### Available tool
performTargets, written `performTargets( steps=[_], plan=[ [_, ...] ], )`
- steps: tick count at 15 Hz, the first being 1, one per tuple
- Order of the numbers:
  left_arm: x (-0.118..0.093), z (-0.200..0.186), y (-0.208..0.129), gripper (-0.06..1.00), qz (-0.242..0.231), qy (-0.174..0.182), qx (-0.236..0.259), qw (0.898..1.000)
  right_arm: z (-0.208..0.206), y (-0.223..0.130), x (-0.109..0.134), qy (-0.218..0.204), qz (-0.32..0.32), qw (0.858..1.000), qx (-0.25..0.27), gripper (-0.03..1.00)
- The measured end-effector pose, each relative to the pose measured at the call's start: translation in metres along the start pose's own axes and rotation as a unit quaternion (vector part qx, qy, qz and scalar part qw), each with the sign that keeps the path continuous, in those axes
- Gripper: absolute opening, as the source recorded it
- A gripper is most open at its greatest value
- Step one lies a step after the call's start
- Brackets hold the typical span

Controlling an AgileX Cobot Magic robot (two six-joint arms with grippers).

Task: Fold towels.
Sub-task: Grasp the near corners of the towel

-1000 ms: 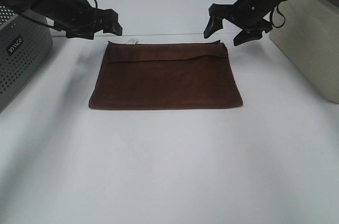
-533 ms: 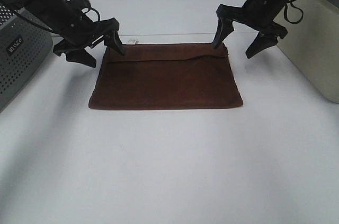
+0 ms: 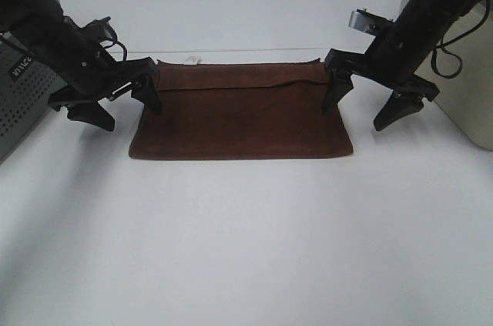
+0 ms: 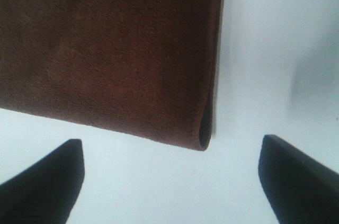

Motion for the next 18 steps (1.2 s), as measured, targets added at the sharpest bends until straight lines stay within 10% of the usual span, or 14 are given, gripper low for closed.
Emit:
performTargets(
  steps=[12, 15, 18],
  plan=[
    [0.002, 0.032, 0.001, 0.74, -0.036, -0.035, -0.007, 0.999, 0.046, 0.013, -0.005, 0.038, 0.01, 0.999, -0.02, 0.73],
    [-0.01, 0.041, -0.006, 0.57, -0.017, -0.039, 0.002, 0.999, 0.05, 0.015, -0.005, 0.043, 0.014, 0.999, -0.024, 0.51],
    [-0.009, 0.046, -0.011, 0.17, -0.023, -0.031, 0.015, 0.999, 0.057, 0.014, -0.008, 0.042, 0.017, 0.999, -0.017, 0.1]
  ],
)
Point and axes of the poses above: a point on each arm's last joint axis where the gripper is mounted, z pointing out along that axis toward the gripper, x along the wrist's bending axis when the last joint is at zero, y = z × x, the point moved 4 cm from there along z, pointing out along that axis toward the gripper, and after that the axes turned 2 degrees about z, right-handed, at the moved point
